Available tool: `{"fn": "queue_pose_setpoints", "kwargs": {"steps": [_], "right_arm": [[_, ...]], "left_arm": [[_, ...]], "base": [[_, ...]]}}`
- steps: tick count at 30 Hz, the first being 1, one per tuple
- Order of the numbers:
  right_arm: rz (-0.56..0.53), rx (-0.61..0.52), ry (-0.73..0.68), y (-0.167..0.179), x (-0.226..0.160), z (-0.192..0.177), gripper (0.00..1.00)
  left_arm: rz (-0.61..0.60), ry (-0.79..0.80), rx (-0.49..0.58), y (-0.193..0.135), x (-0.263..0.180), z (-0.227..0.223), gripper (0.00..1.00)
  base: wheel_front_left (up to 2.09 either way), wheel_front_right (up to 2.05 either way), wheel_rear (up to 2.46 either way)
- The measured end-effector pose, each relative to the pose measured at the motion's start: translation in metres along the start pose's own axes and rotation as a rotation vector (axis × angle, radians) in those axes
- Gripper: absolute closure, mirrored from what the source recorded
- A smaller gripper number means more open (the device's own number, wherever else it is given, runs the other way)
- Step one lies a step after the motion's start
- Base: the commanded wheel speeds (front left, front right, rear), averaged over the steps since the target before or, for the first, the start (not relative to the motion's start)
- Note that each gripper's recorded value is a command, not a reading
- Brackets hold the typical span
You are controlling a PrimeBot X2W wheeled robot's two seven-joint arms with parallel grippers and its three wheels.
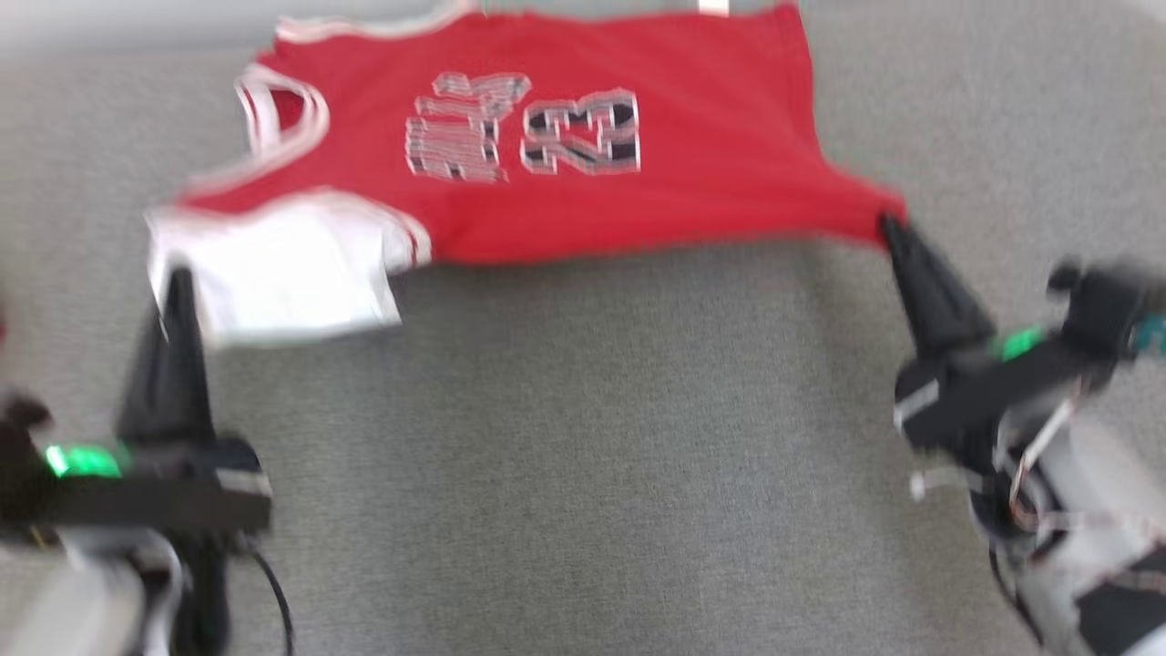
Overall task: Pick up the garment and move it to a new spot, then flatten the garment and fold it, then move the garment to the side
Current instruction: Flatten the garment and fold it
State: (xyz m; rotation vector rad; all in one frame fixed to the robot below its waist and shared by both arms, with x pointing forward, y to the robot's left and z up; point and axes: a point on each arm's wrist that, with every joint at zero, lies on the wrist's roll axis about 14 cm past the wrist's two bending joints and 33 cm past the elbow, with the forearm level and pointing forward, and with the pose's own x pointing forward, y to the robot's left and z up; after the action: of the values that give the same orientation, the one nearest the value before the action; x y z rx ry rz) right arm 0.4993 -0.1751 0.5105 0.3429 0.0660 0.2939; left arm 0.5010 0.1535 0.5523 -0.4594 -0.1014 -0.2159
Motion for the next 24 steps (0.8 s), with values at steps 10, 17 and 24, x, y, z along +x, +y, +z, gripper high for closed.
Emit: {"fn": "queue_pose_setpoints", "kwargs": {"steps": [10,17,24], "right_arm": [[-0.109,0.098,0.107,0.004,-0.090,-0.050,1.00],[-0.161,0.138,0.167,0.006,-0.127,-0.072,1.00],[-0.199,0.156,0.249,0.010,-0.162,-0.099,1.00]], "left_arm": [[0.150,0.106,-0.061,0.010,-0.097,-0.036,1.00],[0.225,0.153,-0.108,0.014,-0.139,-0.056,1.00],[0.293,0.198,-0.127,0.024,-0.174,-0.072,1.00]], "base": [[0.00,0.00,0.00],[0.00,0.00,0.00],[0.00,0.00,0.00]]}}
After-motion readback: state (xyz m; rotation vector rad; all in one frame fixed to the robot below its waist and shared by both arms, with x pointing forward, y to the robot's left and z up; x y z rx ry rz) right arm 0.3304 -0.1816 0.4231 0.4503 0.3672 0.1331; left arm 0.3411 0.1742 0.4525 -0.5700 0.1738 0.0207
